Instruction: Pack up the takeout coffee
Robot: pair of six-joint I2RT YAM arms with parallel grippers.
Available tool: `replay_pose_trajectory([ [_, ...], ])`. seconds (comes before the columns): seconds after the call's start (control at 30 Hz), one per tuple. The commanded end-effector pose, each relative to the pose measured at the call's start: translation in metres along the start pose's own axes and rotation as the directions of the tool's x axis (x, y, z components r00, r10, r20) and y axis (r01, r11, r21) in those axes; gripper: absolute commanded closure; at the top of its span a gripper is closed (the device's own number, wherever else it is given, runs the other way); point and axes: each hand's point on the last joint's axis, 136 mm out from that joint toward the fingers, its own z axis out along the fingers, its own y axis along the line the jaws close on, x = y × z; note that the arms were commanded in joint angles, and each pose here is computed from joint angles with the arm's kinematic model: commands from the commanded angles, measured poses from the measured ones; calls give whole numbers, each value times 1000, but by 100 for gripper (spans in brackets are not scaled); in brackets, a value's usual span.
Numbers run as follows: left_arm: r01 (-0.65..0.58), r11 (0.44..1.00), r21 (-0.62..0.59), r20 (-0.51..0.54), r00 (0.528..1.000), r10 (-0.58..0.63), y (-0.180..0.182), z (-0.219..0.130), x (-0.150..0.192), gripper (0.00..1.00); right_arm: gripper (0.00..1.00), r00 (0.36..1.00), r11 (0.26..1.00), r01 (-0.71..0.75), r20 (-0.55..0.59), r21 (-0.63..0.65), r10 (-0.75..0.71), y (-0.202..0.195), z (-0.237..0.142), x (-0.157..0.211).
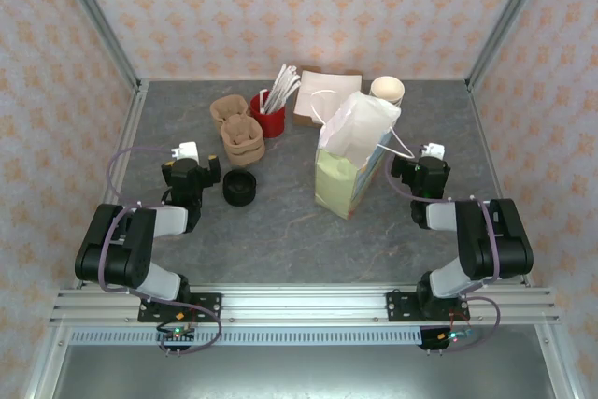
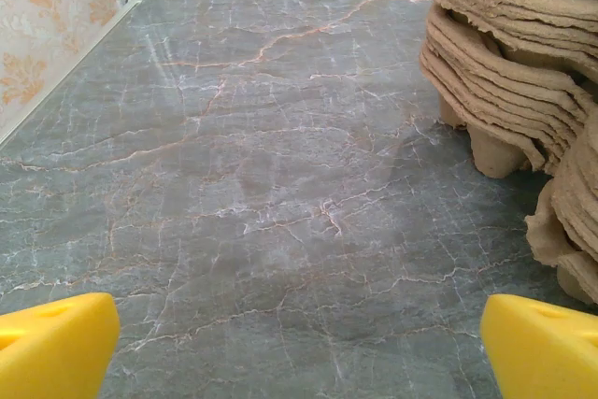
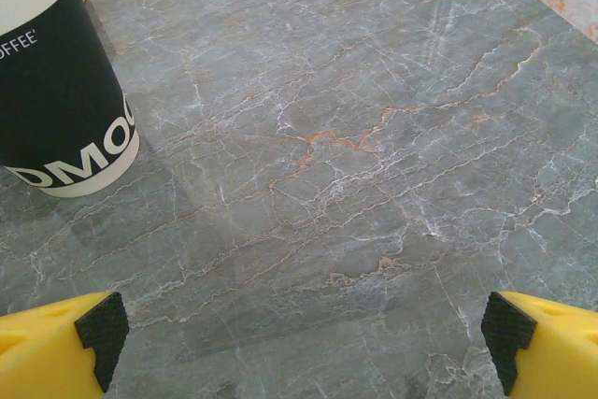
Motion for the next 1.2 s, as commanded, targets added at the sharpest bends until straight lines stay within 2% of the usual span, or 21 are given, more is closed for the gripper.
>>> replay_pose_trajectory([
  [0.0, -6, 1000, -21, 45, 999, 6, -1, 3, -15, 0, 1, 999, 1000, 1, 43, 2, -1, 3, 2, -14],
  [0.63, -7, 1000, -21, 49, 999, 9, -1, 2, -15, 0, 1, 997, 1000, -11, 72, 9, 11, 0, -7, -21],
  [1.17, 20, 996, -84, 60, 998, -15, 13, -17, -40, 0, 1, 997, 999, -24, 79, 33, 21, -4, -13, -34],
])
